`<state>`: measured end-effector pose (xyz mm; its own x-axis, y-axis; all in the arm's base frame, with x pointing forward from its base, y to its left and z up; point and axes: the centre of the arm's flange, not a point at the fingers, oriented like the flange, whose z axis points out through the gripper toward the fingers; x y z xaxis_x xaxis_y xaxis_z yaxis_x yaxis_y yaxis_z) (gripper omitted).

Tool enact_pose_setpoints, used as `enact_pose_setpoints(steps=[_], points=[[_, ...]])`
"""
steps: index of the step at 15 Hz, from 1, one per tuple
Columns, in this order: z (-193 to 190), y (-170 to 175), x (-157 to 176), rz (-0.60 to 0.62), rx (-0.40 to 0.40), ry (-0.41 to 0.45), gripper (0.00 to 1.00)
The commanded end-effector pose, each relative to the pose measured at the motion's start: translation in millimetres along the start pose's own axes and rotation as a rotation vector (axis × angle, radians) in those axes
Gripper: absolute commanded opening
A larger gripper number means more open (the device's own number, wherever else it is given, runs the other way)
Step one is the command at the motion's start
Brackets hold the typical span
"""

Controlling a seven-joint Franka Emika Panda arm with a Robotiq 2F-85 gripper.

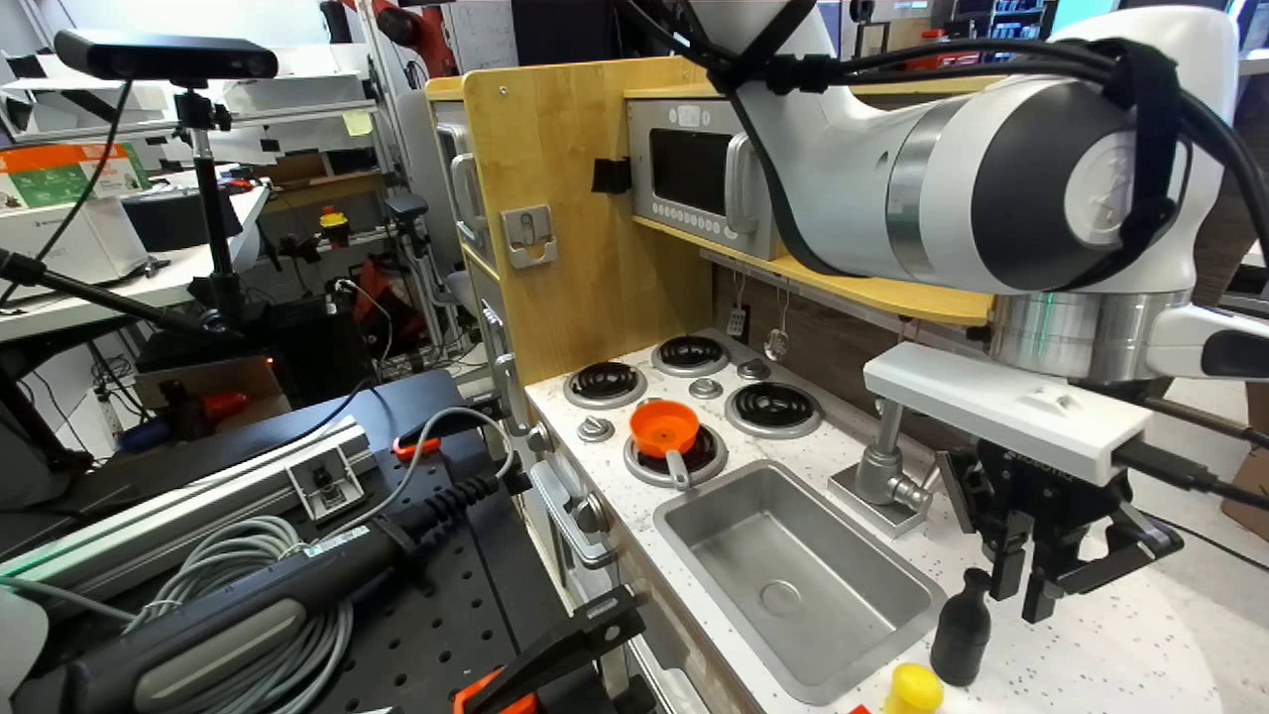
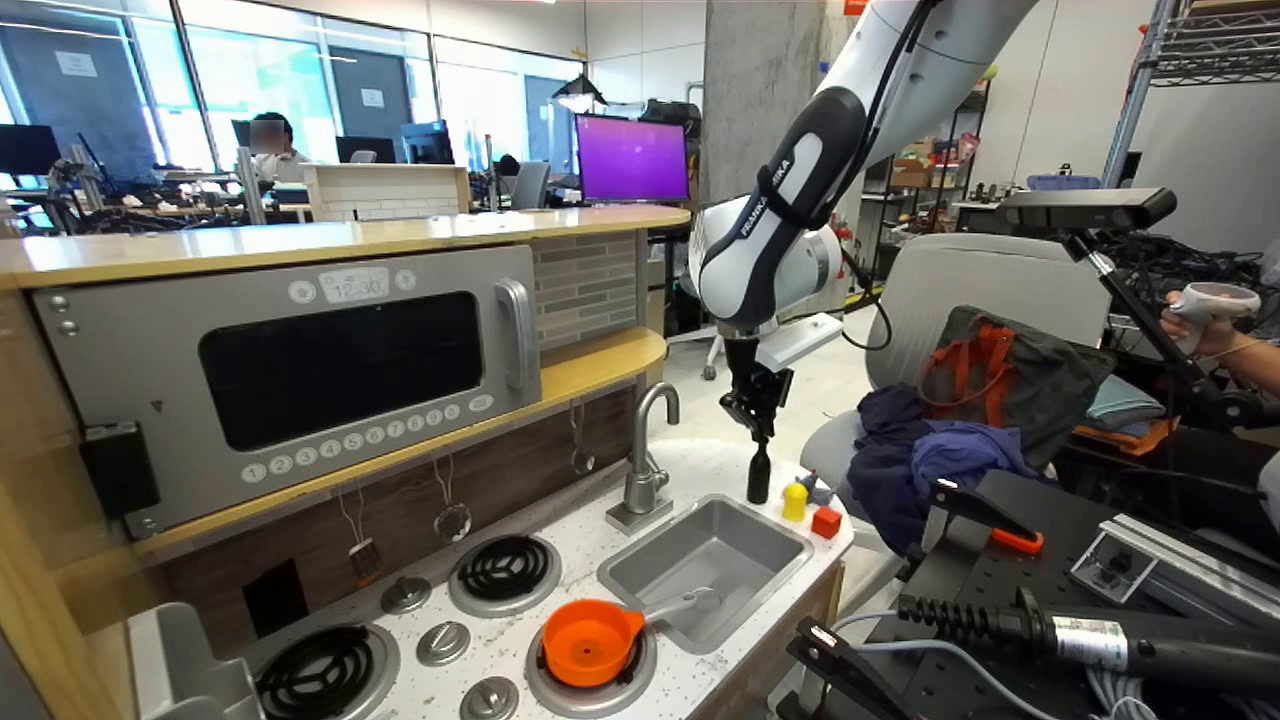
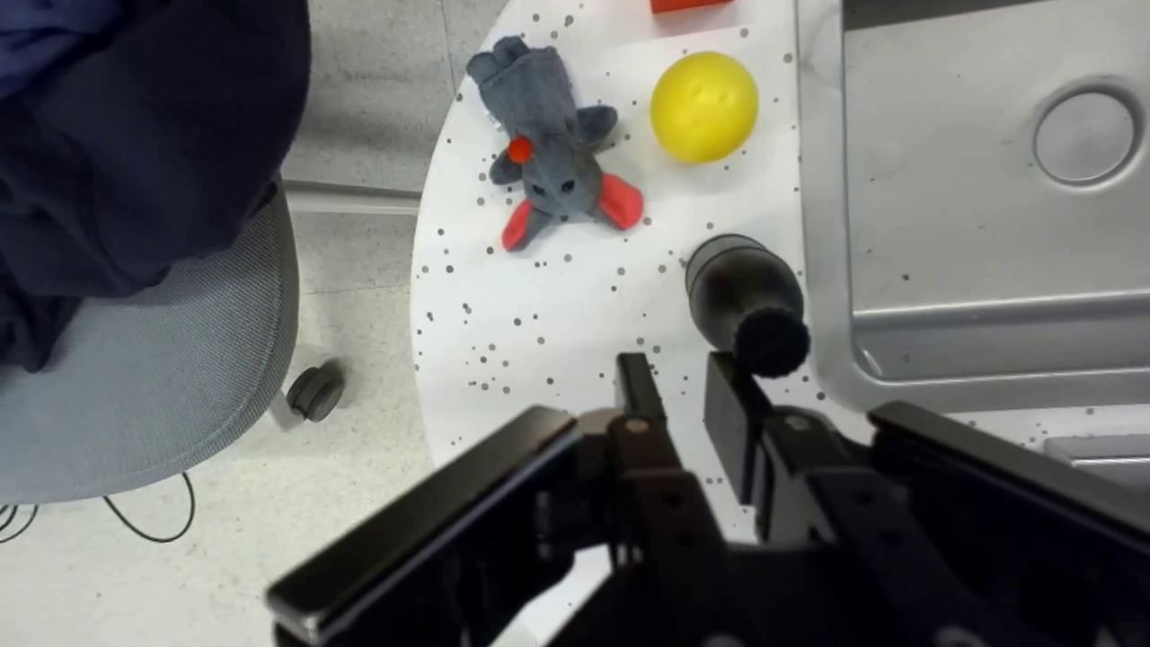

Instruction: Move the black bottle slightly to the right

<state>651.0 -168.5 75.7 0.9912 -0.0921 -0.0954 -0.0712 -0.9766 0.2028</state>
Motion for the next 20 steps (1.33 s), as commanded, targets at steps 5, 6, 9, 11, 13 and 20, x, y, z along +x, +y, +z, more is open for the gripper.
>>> enact_pose_setpoints(steps=[5,6,9,11,13,20], points=[[-4.8,0.0,5.4,0.044,0.003,0.012,0.51],[-5.1,-0.3,5.4,0.045,0.003,0.012,0.45],[-4.8,-2.1,5.4,0.046,0.006,0.013,0.34],[-4.1,-3.9,5.5,0.046,0.007,0.012,0.33],[-4.1,-6.5,6.4,0.044,0.009,0.012,0.33],[-6.2,-22.5,14.9,0.022,0.002,0.017,0.63]])
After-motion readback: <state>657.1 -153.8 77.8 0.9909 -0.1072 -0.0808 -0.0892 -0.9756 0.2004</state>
